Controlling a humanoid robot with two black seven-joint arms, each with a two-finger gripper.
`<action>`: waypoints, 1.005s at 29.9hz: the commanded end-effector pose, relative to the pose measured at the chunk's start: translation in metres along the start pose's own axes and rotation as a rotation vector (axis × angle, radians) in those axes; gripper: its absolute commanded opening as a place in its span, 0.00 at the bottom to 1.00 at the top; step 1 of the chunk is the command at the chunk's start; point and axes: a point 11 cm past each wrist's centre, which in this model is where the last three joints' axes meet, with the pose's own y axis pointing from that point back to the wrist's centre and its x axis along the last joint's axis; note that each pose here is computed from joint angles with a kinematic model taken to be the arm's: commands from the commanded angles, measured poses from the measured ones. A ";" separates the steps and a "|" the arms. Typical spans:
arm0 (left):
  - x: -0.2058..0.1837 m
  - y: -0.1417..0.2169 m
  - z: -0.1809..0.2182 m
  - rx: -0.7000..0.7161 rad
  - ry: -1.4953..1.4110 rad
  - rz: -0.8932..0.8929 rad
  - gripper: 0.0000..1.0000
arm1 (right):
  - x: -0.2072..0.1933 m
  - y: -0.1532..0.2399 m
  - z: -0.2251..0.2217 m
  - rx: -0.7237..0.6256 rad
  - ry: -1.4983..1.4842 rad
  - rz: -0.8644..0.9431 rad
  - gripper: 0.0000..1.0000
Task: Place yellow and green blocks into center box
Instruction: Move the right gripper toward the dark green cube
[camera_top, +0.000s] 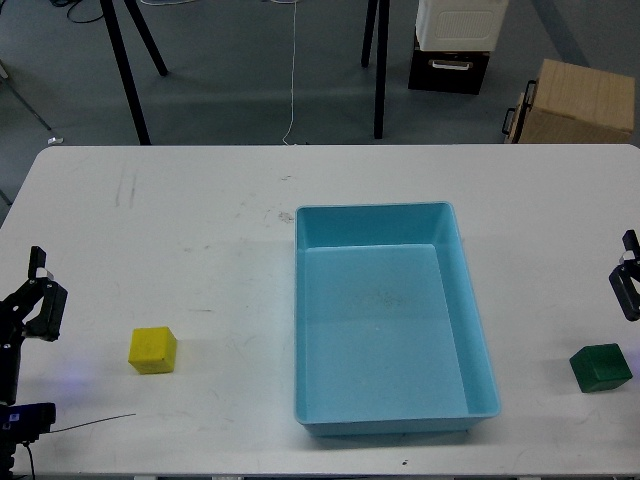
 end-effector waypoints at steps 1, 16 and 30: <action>0.000 0.000 -0.002 -0.001 0.008 -0.002 1.00 | 0.002 0.001 0.002 -0.007 -0.002 0.006 1.00; -0.011 -0.021 -0.013 -0.003 0.047 -0.073 1.00 | -0.086 -0.095 -0.009 -0.430 0.789 -0.042 1.00; -0.015 -0.034 -0.025 0.027 0.067 -0.104 1.00 | -0.090 -0.118 0.040 -1.025 1.683 -0.119 1.00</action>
